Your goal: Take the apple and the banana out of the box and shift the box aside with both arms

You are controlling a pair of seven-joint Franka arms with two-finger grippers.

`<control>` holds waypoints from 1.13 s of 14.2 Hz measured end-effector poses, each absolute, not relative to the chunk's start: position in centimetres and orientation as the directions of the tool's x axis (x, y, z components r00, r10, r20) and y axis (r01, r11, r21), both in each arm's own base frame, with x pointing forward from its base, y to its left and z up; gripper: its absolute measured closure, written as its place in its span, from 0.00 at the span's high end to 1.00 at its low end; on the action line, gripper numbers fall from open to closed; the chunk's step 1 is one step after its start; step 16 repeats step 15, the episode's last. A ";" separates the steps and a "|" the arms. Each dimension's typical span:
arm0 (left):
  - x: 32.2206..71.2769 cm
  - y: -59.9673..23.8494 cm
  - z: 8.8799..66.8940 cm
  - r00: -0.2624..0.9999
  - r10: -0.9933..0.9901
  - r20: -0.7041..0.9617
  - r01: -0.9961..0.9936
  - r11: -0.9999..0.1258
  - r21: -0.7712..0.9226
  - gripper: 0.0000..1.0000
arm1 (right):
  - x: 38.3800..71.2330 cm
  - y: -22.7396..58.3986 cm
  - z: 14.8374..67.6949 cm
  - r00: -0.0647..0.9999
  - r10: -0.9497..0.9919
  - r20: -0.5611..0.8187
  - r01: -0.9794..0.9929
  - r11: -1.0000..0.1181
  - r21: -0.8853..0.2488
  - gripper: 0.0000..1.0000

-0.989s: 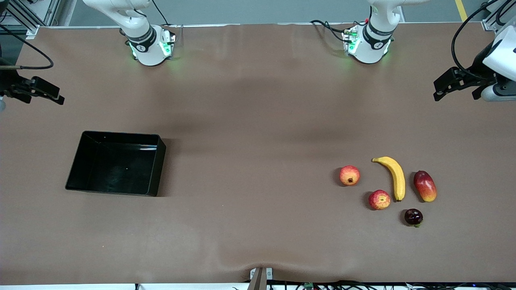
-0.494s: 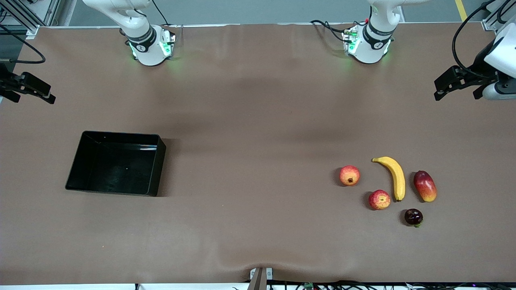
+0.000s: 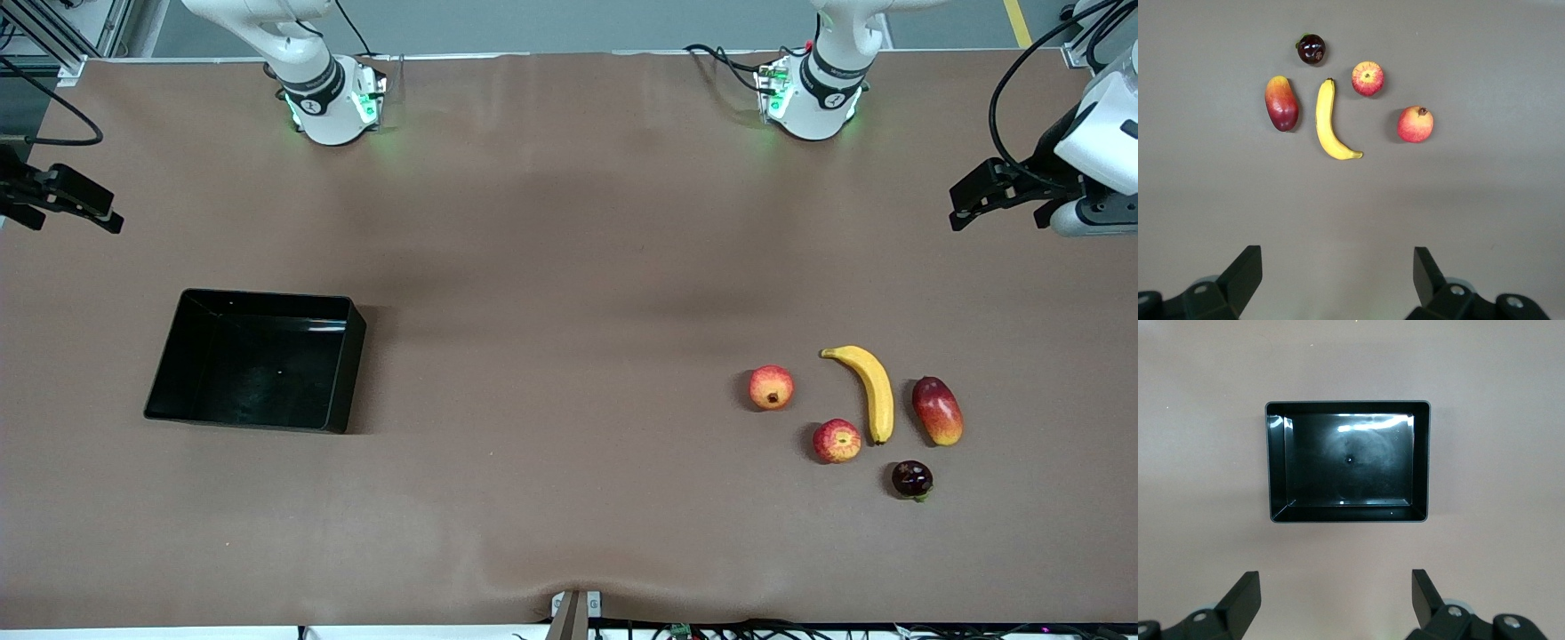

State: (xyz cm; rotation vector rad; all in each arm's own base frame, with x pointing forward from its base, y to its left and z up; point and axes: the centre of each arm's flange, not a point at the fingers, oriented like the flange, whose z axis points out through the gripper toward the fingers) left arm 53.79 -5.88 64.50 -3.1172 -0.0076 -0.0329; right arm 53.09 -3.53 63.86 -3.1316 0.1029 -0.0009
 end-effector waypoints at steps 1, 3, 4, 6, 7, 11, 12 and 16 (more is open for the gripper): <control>53.8 -5.9 64.5 1.000 0.005 0.022 0.005 -1.000 -0.024 1.00 | 53.1 -3.5 63.9 0.998 -0.066 0.002 -0.066 -0.998 -0.008 1.00; 53.8 -5.9 64.6 1.000 0.004 0.022 0.005 -1.000 -0.024 1.00 | 53.1 -3.5 63.9 0.998 -0.067 0.003 -0.067 -0.998 -0.008 1.00; 53.8 -5.9 64.6 1.000 0.005 0.021 0.005 -1.000 -0.024 1.00 | 53.1 -3.5 63.9 0.998 -0.067 0.004 -0.067 -0.998 -0.008 1.00; 53.7 -5.9 64.5 1.000 0.005 0.019 0.005 -1.000 -0.024 1.00 | 53.1 -3.5 63.9 0.998 -0.067 0.004 -0.067 -0.998 -0.008 1.00; 53.7 -5.9 64.5 1.000 0.005 0.017 0.006 -1.000 -0.025 1.00 | 53.2 -3.6 63.9 0.998 -0.068 0.004 -0.068 -0.998 -0.008 1.00; 53.7 -5.8 64.5 1.000 0.005 0.014 0.006 -1.000 -0.025 1.00 | 53.2 -3.7 64.1 0.997 -0.076 0.011 -0.076 -0.997 -0.009 1.00; 53.7 -5.8 64.5 1.000 0.005 0.014 0.006 -1.000 -0.025 1.00 | 53.2 -3.7 64.1 0.997 -0.077 0.012 -0.077 -0.997 -0.009 1.00; 53.7 -5.8 64.6 1.000 0.006 0.014 0.006 -1.000 -0.025 1.00 | 53.2 -3.9 64.2 0.997 -0.081 0.015 -0.081 -0.997 -0.009 1.00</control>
